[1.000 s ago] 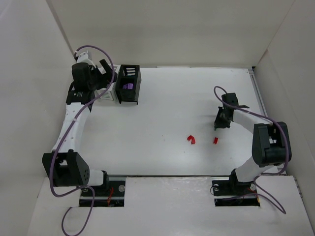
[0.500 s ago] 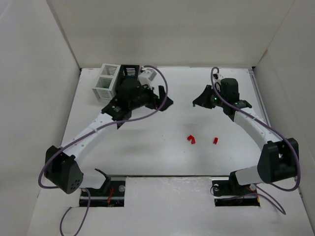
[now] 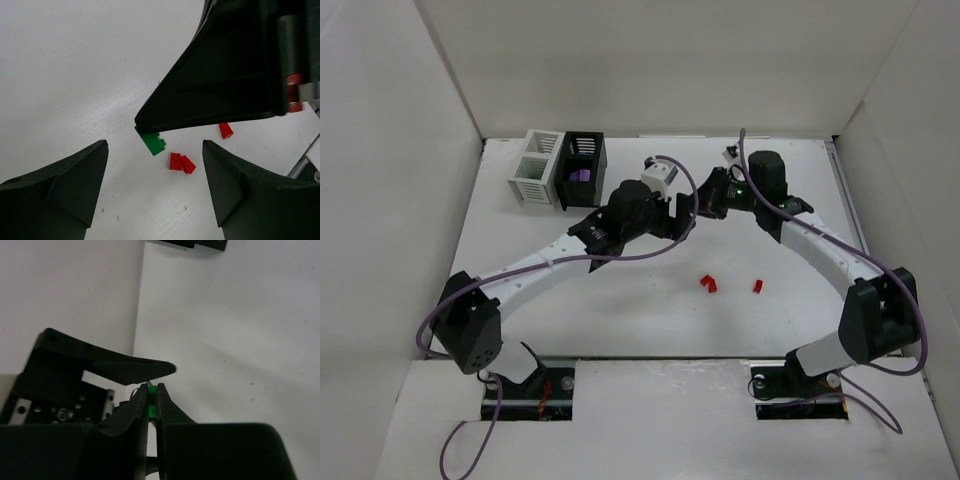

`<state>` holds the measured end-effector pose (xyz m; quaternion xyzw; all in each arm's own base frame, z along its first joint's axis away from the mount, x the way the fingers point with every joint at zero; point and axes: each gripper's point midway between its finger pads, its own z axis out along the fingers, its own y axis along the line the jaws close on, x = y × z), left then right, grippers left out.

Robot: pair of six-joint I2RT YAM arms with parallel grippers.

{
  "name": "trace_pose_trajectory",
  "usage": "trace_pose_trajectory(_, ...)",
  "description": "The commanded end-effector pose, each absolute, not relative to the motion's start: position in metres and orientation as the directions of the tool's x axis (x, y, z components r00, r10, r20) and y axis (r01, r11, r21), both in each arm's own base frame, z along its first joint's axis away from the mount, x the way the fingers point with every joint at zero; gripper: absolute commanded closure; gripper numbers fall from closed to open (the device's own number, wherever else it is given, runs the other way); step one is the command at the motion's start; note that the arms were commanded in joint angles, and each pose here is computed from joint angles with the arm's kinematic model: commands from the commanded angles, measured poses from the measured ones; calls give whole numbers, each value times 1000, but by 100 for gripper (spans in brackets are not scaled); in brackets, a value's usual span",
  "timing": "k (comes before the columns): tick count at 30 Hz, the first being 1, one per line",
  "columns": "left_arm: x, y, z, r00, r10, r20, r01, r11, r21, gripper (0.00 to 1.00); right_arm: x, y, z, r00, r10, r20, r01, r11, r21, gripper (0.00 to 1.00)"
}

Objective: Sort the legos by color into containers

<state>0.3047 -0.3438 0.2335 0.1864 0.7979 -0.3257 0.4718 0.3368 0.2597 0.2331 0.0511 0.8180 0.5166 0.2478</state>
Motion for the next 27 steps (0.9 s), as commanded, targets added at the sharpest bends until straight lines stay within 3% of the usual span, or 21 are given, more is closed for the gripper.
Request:
trace_pose_trajectory(1, 316, -345, 264, -424, -75, -902, 591, 733, -338, 27, 336, 272, 283, -862, 320, -394, -278, 352, 894, 93)
trace_pose_trajectory(4, 316, -343, 268, -415, -84, -906, 587, 736, -337, 36, 335, 275, 287, -868, 306, -391, -287, 332, 899, 93)
trace_pose_trajectory(13, 314, -348, 279, -390, -69, -918, 626, 711, -320, 42, 337, 285, 285, -876, 296, -382, -287, 317, 904, 93)
trace_pose_trajectory(14, 315, -345, 275, -396, -62, -916, 613, 724, -315, 51, 335, 288, 285, -878, 288, -382, -290, 314, 904, 93)
trace_pose_trajectory(26, 323, -350, 277, -398, -48, -916, 608, 734, -303, 86, 338, 290, 276, -878, 300, -374, -271, 333, 903, 91)
trace_pose_trajectory(27, 322, -350, 275, -403, -42, -914, 606, 736, -302, 95, 335, 293, 276, -877, 289, -383, -283, 334, 899, 91)
